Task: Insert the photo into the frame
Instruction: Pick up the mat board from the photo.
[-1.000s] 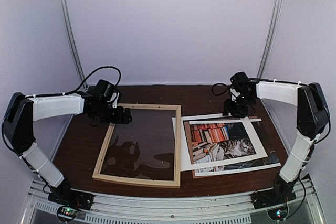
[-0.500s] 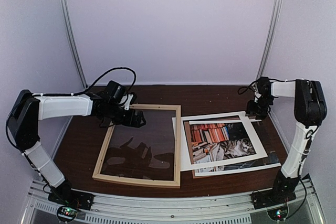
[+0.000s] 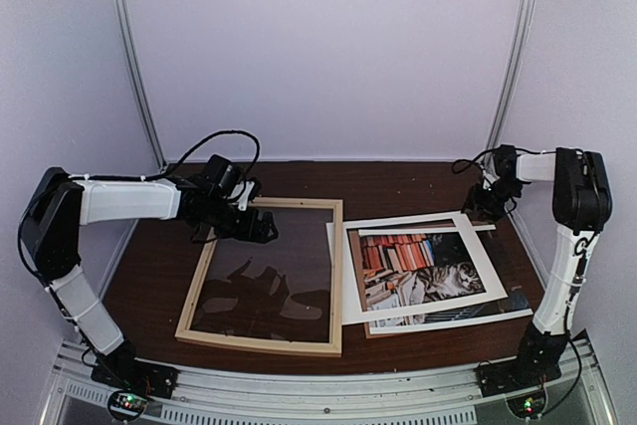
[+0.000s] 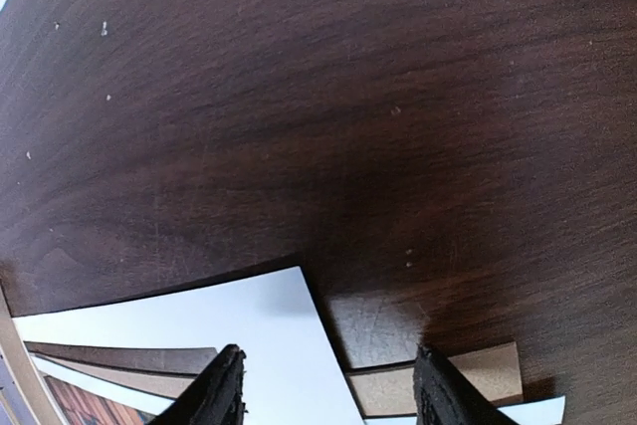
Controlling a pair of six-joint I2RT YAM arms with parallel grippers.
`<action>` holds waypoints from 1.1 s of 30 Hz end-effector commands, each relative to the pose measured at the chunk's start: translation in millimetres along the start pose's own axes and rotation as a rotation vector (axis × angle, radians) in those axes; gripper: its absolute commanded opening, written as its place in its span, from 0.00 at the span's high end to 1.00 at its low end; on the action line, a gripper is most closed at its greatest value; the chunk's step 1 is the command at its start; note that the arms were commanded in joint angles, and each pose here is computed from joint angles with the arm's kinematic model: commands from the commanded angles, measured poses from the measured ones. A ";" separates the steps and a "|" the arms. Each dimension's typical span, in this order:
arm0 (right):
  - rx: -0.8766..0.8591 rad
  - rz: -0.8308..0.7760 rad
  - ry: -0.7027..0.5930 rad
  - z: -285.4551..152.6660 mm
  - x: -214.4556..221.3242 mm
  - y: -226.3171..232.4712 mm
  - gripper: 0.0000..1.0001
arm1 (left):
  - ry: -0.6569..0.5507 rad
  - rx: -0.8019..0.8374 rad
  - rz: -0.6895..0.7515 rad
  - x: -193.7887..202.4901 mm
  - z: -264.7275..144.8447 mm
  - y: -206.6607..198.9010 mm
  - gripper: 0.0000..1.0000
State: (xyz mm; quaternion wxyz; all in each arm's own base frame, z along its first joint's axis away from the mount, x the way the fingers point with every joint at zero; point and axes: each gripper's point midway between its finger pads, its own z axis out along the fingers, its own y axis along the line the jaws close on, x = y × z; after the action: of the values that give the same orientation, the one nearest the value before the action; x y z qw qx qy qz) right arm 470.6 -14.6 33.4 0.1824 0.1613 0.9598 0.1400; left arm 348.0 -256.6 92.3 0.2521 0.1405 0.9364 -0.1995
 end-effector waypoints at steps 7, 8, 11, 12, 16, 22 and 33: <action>-0.181 0.051 0.127 15.0 30.0 21.6 0.47 | -0.026 0.018 -0.009 -13.4 5.6 -7.2 0.02; -0.200 0.062 0.131 14.5 32.5 23.9 0.48 | -0.023 0.018 -0.010 -12.4 6.0 -6.9 0.02; -0.230 0.084 0.122 11.4 34.1 28.9 0.49 | -0.018 0.013 -0.011 -10.7 7.2 -5.6 0.02; -0.236 0.091 0.118 10.0 34.1 29.5 0.49 | -0.016 0.013 -0.011 -10.1 7.7 -5.4 0.02; -0.265 0.103 0.100 2.2 32.2 35.2 0.51 | -0.010 0.013 -0.013 -8.3 9.0 -4.9 0.03; -0.316 0.113 0.085 -7.5 31.7 43.1 0.54 | 0.001 0.009 -0.016 -4.2 10.0 -3.4 0.02; -0.364 0.081 0.106 -18.0 48.9 47.0 0.60 | 0.010 0.007 -0.020 -0.1 9.5 -2.1 0.02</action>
State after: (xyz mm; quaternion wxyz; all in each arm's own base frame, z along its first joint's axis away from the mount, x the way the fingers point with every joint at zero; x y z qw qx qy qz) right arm 444.8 34.1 36.7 0.1570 0.1688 0.9251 0.3018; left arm 348.6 -257.1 80.9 0.2386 0.1324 0.9418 -0.1962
